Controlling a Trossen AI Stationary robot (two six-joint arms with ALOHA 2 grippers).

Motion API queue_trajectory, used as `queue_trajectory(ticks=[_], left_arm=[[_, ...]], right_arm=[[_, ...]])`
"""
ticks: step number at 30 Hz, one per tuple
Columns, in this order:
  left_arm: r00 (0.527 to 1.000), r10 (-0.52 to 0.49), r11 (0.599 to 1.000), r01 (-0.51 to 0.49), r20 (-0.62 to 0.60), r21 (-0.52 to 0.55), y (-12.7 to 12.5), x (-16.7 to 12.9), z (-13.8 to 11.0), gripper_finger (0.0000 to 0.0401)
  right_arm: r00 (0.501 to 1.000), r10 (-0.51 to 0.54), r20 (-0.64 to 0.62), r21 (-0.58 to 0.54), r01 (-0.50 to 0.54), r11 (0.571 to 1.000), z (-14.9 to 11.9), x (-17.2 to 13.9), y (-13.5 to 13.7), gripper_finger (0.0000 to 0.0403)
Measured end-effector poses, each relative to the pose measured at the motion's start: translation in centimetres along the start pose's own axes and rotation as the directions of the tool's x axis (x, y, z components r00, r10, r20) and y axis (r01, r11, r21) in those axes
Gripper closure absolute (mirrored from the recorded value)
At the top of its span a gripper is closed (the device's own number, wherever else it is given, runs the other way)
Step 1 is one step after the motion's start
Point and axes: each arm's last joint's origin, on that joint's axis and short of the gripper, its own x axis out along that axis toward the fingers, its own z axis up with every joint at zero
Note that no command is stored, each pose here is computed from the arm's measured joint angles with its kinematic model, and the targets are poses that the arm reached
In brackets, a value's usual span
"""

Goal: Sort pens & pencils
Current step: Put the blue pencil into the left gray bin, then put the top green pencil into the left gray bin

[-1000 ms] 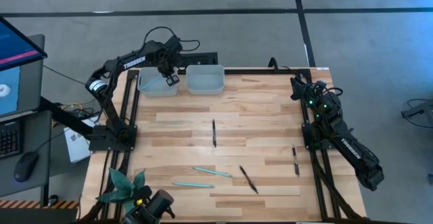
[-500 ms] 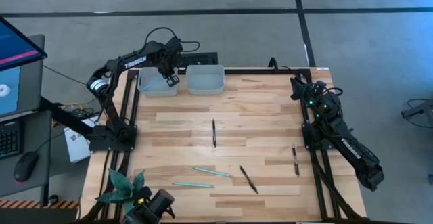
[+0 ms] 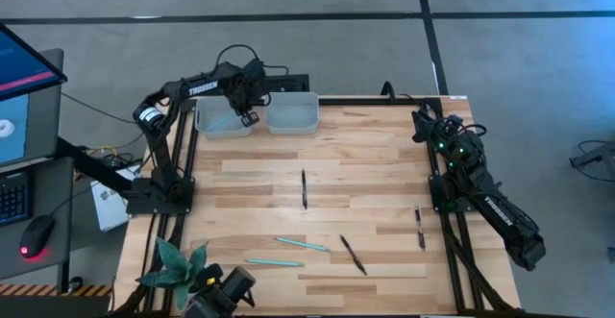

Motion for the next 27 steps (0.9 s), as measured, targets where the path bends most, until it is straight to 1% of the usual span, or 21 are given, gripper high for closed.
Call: queue_trajectory(ticks=[6, 14, 27], left_arm=[[1.000, 0.001, 1.000, -0.001, -0.003, -0.013, -0.03, -0.01, -0.01, 0.0389], [1.000, 0.006, 1.000, -0.006, -0.004, -0.016, -0.05, -0.01, 0.00, 0.0361], [1.000, 0.007, 1.000, -0.007, -0.003, -0.025, -0.06, -0.02, 0.01, 0.0358]], right_arm=[[1.000, 0.000, 0.000, 0.000, 0.000, 1.000, 0.01, 0.00, 0.00, 0.0191], [1.000, -0.001, 0.001, 0.000, 0.001, 1.000, 0.01, 0.00, 0.00, 0.0191], [1.000, -0.002, 0.001, -0.001, 0.002, 1.000, 0.00, 0.00, 0.00, 0.0191]])
